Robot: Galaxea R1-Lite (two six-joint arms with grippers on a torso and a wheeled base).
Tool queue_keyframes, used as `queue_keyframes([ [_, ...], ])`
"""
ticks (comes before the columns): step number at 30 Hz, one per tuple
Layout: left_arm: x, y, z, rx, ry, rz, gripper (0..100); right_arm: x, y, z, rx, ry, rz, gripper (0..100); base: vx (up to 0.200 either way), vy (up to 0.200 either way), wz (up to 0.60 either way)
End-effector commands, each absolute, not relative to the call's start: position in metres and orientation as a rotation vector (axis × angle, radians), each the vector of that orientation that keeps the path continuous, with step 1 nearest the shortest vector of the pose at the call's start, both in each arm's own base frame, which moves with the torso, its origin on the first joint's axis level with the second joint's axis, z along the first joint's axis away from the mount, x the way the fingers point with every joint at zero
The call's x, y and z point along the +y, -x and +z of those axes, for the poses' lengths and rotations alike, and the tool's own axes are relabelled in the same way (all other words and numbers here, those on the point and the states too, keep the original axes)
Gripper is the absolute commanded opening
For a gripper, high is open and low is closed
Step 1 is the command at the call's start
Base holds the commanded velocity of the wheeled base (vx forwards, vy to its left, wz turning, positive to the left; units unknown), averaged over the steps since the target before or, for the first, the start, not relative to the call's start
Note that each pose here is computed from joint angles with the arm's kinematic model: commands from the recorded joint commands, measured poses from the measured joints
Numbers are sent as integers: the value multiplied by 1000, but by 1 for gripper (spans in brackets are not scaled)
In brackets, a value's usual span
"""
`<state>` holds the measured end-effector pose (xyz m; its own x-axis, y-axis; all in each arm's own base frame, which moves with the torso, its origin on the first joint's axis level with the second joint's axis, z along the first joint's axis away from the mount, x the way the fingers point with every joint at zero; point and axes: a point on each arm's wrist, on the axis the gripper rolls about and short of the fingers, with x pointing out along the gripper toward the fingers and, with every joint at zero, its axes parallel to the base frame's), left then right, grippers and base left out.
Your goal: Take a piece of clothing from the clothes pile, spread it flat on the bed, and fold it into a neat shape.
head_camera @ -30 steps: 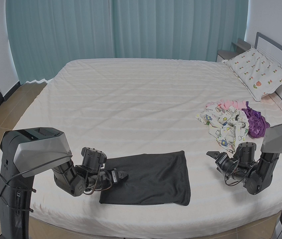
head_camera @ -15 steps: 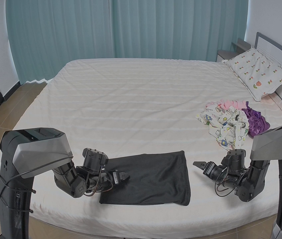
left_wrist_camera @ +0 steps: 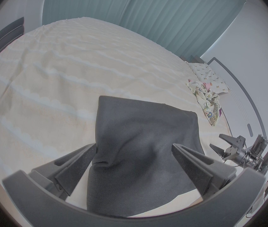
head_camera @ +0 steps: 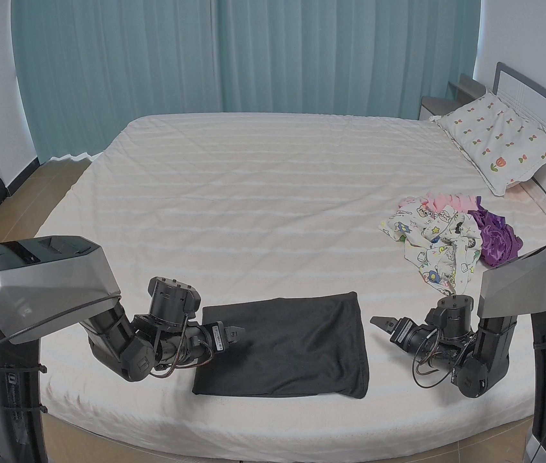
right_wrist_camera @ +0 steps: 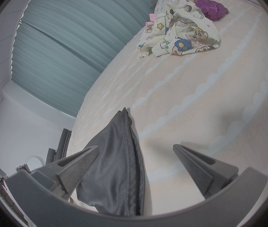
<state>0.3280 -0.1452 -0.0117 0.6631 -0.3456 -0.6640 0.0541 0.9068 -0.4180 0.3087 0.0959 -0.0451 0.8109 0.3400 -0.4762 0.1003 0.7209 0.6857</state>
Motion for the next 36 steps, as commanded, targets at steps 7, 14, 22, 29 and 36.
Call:
queue_keyframes([
  [7, -142, -336, -34, 855, 376, -204, 100, 95, -305, -49, 633, -768, 138, 100, 0, 0, 0],
  [14, -141, -336, -42, 868, 357, -212, 100, 94, -304, -49, 633, -772, 137, 100, 0, 0, 0],
  [22, -149, -337, -37, 878, 394, -303, 100, 94, -305, -50, 633, -773, 137, 100, 0, 0, 0],
  [29, -154, -333, -36, 887, 390, -328, 100, 94, -305, -49, 633, -782, 135, 100, 0, 0, 0],
  [36, -154, -331, -19, 853, 398, -341, 100, 94, -305, -49, 632, -782, 135, 100, 0, 0, 0],
])
